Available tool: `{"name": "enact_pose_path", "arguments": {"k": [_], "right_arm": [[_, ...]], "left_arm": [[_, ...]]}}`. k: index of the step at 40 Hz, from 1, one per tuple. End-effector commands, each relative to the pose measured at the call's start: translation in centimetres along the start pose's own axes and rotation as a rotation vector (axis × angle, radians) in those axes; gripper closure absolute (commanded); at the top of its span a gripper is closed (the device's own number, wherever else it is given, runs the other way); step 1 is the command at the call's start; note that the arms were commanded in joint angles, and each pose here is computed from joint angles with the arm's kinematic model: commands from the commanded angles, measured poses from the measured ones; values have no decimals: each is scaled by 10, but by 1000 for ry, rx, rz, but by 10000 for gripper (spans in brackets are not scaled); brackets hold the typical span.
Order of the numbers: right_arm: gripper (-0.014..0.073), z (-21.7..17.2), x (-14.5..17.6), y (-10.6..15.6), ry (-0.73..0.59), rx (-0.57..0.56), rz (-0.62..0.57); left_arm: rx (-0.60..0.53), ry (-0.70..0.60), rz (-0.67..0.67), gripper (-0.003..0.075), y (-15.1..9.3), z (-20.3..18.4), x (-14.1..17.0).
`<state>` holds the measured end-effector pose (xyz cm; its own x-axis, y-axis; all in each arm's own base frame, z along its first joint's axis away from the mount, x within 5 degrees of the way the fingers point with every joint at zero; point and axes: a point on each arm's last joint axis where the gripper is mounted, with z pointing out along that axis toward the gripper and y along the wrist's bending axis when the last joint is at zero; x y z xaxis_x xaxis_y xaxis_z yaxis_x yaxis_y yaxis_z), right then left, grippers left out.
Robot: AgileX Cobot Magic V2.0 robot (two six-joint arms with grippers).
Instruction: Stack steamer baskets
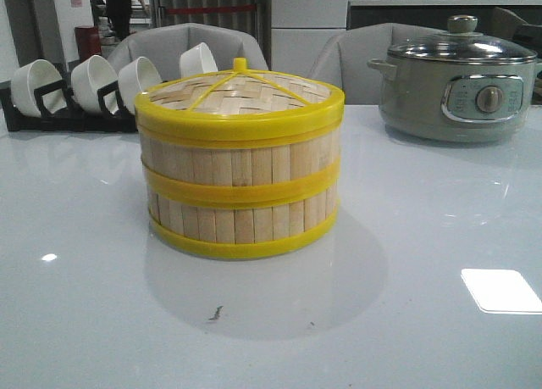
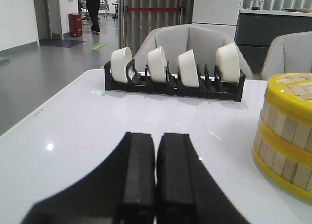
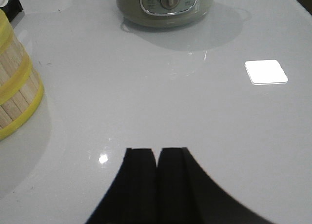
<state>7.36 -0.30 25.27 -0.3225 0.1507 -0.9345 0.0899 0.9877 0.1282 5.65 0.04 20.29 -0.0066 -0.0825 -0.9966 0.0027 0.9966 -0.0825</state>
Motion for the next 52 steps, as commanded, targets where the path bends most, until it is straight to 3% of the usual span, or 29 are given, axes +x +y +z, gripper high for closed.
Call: {"name": "enact_pose_path", "arguments": {"k": [1,7,14,23,30,52], "right_arm": [[543,-8,-19,3,-166,-35,38],[543,-12,-10,1,-312,-34,11],[543,-9,22,-4,-415,-51,11],[543,-3,50,-4,-397,-114,-5],[543,-3,50,-1,-399,-162,-68],[543,-5,46,0,-451,-158,-108]], "left_arm": [[20,-95,-9,618,-2,-2,-8],[20,-95,-9,619,-2,-2,-8],[20,-95,-9,618,-2,-2,-8],[20,-95,-9,619,-2,-2,-8],[20,-93,-9,619,-2,-1,-8],[20,-93,-9,619,-2,-1,-8]]}}
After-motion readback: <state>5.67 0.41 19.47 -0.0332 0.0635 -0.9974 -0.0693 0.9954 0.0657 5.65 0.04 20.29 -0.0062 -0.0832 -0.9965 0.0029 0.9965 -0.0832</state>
